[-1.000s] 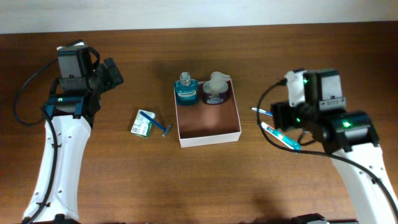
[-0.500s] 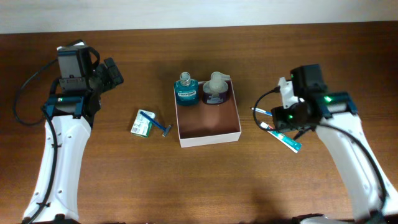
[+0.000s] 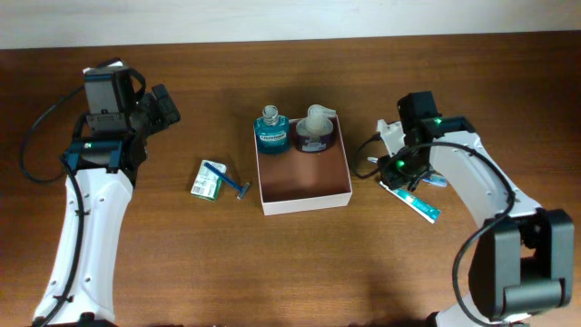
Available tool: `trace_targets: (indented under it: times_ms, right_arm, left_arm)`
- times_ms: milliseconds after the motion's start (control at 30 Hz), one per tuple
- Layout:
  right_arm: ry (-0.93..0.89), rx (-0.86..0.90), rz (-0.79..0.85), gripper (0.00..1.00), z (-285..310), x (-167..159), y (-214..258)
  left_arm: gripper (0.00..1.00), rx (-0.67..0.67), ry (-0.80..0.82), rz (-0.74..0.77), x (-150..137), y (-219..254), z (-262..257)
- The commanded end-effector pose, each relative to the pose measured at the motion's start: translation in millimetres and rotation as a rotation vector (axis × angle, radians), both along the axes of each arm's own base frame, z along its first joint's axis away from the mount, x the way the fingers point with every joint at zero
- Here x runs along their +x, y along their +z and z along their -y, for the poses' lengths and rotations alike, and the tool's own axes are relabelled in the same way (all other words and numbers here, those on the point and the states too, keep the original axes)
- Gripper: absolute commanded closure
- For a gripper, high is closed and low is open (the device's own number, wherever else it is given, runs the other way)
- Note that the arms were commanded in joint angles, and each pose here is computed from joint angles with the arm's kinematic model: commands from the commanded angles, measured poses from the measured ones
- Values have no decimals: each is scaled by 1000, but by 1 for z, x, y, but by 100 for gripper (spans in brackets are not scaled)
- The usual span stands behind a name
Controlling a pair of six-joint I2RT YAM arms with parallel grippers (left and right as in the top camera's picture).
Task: Pack container
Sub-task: 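Lower the right gripper onto the Colgate toothpaste tube cap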
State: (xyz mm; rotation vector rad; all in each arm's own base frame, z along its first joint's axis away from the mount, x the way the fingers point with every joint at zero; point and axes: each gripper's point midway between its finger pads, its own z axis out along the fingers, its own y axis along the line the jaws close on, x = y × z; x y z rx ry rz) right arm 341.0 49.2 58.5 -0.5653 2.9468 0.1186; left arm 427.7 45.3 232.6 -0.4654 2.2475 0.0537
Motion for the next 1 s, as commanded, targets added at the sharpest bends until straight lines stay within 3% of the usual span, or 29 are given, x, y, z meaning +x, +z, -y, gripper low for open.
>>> trace_targets:
  times_ms: [0, 967]
  right_arm:
    - [107, 22, 2, 59, -4, -1, -5]
    - [210, -4, 71, 58, 0, -8, -53]
  left_arm:
    - [1, -1, 2, 16, 2, 6, -2]
    - [1, -1, 2, 16, 2, 6, -2]
